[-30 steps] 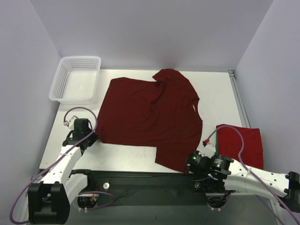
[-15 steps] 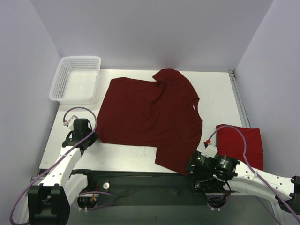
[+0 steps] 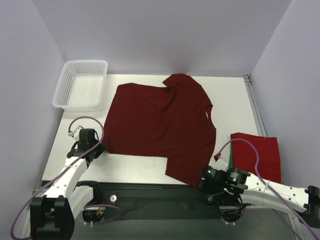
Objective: Fold and stack the t-shirts
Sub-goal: Grap the side of the flattened tshirt closest away from the robot with both arms
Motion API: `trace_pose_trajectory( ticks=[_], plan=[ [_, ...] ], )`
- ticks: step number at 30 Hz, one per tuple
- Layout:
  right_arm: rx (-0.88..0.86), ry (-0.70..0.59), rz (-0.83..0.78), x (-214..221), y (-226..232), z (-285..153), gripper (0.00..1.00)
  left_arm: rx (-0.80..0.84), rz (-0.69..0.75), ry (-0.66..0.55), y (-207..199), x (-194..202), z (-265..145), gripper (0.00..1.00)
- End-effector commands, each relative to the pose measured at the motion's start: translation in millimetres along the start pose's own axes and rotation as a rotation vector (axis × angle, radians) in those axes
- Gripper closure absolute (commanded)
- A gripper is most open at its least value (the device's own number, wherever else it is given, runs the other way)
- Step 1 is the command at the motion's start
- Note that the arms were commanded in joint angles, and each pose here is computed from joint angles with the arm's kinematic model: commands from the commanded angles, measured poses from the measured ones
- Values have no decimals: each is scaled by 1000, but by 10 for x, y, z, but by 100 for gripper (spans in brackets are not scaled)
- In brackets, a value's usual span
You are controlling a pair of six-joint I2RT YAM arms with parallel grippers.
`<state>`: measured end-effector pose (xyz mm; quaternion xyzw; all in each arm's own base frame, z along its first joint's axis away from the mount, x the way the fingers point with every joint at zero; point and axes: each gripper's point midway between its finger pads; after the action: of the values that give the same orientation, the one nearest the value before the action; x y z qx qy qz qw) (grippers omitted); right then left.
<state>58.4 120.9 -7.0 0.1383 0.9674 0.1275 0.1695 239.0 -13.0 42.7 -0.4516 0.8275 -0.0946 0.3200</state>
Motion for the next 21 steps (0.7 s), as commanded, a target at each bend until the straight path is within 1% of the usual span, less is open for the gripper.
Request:
trace_pose_trajectory(
  ticks=[1,4,5,7,8,10,11,13,14,16,17,21],
  plan=[
    [-58,-56,65,-75,77,87,87,17,-7,-20,-44,-36,11,100],
    [-89,-67,76,-101,108,53,99,11,-7,-23,-23,-36,7,100],
    [-84,-73,81,-125,97,19,100,12,-7,-25,-21,-39,1,100],
    [-95,-81,82,-158,110,-63,100,7,-7,-33,-7,-52,-8,100],
    [-65,-84,71,-166,28,-99,100,3,-7,-36,2,-56,-12,100],
    [-90,-110,63,-262,76,-275,100,-15,-4,-50,45,-79,-34,100],
    [-65,-114,46,-279,-4,-348,100,-22,-5,-55,57,-89,-44,100],
    [-99,-141,32,-382,33,-575,100,-39,-6,-69,100,-113,-76,100],
    [-62,-139,15,-384,-83,-632,100,-45,-7,-71,118,-111,-88,100],
    [-89,-146,6,-437,-70,-818,100,-49,-13,-83,144,-126,-124,100],
    [-65,-140,-2,-431,-152,-856,100,-50,-14,-85,152,-124,-133,100],
    [-63,-127,-22,-437,-212,-1018,100,-45,-24,-94,181,-119,-205,100]
  ],
)
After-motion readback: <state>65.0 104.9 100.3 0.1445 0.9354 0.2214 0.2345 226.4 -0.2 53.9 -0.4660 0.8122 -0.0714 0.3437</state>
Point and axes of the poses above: each gripper's point midway between its finger pads, its own z axis out along the fingers, its own y axis along the line the jaws close on, x = y × z, and after that the axes turned 7 degrees about -z, right-handed
